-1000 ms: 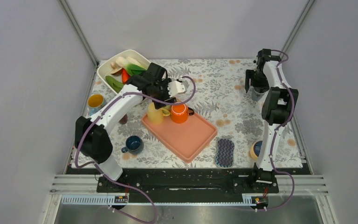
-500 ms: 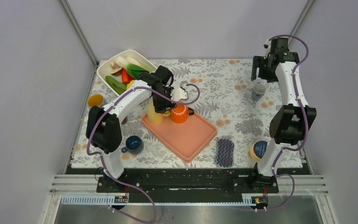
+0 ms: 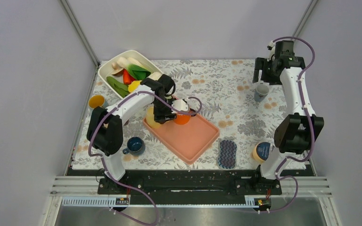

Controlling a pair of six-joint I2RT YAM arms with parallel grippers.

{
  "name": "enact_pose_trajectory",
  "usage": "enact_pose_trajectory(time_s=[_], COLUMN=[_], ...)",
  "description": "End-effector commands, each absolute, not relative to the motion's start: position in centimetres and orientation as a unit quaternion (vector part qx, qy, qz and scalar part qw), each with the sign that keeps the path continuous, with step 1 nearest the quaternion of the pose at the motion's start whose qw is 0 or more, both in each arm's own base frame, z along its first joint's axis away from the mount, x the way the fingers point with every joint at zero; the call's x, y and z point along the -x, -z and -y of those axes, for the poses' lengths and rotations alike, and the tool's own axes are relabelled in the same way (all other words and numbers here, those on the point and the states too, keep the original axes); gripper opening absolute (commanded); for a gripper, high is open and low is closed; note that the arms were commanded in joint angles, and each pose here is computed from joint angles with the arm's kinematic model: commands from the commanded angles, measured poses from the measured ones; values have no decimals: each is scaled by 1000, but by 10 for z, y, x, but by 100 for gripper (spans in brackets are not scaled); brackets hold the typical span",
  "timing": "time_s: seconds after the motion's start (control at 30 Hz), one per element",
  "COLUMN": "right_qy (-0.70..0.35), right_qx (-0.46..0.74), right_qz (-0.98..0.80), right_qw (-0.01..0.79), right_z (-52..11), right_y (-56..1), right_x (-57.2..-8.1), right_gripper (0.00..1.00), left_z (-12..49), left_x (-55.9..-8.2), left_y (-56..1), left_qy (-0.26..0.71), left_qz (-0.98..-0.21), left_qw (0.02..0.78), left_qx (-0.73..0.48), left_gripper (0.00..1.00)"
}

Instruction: Turn the mug right side up

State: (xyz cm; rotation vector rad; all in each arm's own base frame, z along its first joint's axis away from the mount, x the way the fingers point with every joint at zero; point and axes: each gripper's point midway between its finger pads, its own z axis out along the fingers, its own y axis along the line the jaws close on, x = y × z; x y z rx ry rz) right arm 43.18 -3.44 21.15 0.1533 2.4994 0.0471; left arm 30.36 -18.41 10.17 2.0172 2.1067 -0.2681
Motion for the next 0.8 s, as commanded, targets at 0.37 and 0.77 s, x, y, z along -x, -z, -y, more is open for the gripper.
enact_pose_trajectory(time_s=[0.37,0.77], right_qy=[-45,-53], right_qx=[-23,-16], right_qz=[-920,-919], right_qw=[389,391], right_z=[7,3], right_y=[-258,-255], right_x=[-427,-425], right_gripper=[88,88], left_z=[193,199], left_x=[-328,-327], left_y=[-106,-91], left_qy=[5,28], left_qz=[-653,-648], left_qw=[167,146], left_qx=[-739,-747], left_gripper=[56,50])
